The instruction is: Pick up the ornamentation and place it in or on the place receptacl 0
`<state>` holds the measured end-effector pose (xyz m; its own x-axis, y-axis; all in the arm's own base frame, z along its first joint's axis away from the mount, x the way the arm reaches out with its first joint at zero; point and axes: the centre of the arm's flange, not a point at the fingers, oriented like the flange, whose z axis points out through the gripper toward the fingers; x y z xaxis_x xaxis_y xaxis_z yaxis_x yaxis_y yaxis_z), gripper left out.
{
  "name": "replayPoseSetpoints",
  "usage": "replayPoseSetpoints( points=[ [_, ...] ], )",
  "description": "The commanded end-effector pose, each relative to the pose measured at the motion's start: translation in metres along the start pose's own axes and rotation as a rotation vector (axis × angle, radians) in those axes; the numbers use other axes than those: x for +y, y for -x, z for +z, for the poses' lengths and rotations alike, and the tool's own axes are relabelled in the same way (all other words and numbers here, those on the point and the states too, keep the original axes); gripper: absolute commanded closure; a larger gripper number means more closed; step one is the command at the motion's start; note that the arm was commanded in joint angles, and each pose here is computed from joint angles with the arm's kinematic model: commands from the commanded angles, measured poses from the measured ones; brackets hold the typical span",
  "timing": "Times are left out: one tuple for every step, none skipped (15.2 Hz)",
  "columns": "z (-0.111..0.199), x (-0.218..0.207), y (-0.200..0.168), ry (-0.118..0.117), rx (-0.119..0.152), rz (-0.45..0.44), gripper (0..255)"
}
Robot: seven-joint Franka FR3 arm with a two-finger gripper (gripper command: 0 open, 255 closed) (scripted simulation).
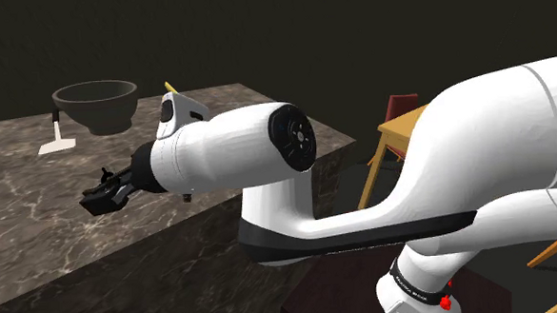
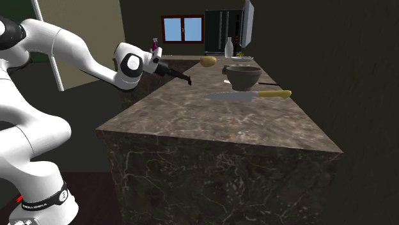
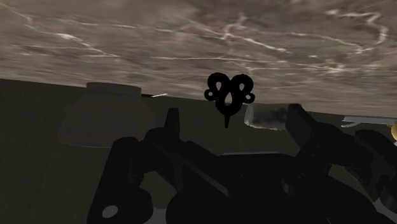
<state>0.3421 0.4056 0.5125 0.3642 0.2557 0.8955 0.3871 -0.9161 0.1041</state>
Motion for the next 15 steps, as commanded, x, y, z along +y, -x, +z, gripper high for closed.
replayPoseSetpoints(
  points=[
    [0.012, 0.000, 0.001, 0.000, 0.001, 0.000, 0],
    [0.017, 0.000, 0.001, 0.000, 0.001, 0.000, 0],
    [0.025, 0.000, 0.001, 0.000, 0.001, 0.000, 0],
    [0.025, 0.000, 0.001, 0.000, 0.001, 0.000, 0],
    [0.025, 0.000, 0.001, 0.000, 0.001, 0.000, 0],
    [0.025, 0.000, 0.001, 0.000, 0.001, 0.000, 0],
    [0.025, 0.000, 0.001, 0.000, 0.001, 0.000, 0],
    [0.025, 0.000, 0.001, 0.000, 0.001, 0.000, 0],
    [0.025, 0.000, 0.001, 0.000, 0.001, 0.000, 0],
    [0.025, 0.000, 0.001, 0.000, 0.001, 0.000, 0],
    [0.025, 0.000, 0.001, 0.000, 0.001, 0.000, 0],
    [0.025, 0.000, 0.001, 0.000, 0.001, 0.000, 255],
    [0.025, 0.000, 0.001, 0.000, 0.001, 0.000, 255],
    [0.025, 0.000, 0.001, 0.000, 0.001, 0.000, 255],
    [0.025, 0.000, 0.001, 0.000, 0.001, 0.000, 255]
  ],
)
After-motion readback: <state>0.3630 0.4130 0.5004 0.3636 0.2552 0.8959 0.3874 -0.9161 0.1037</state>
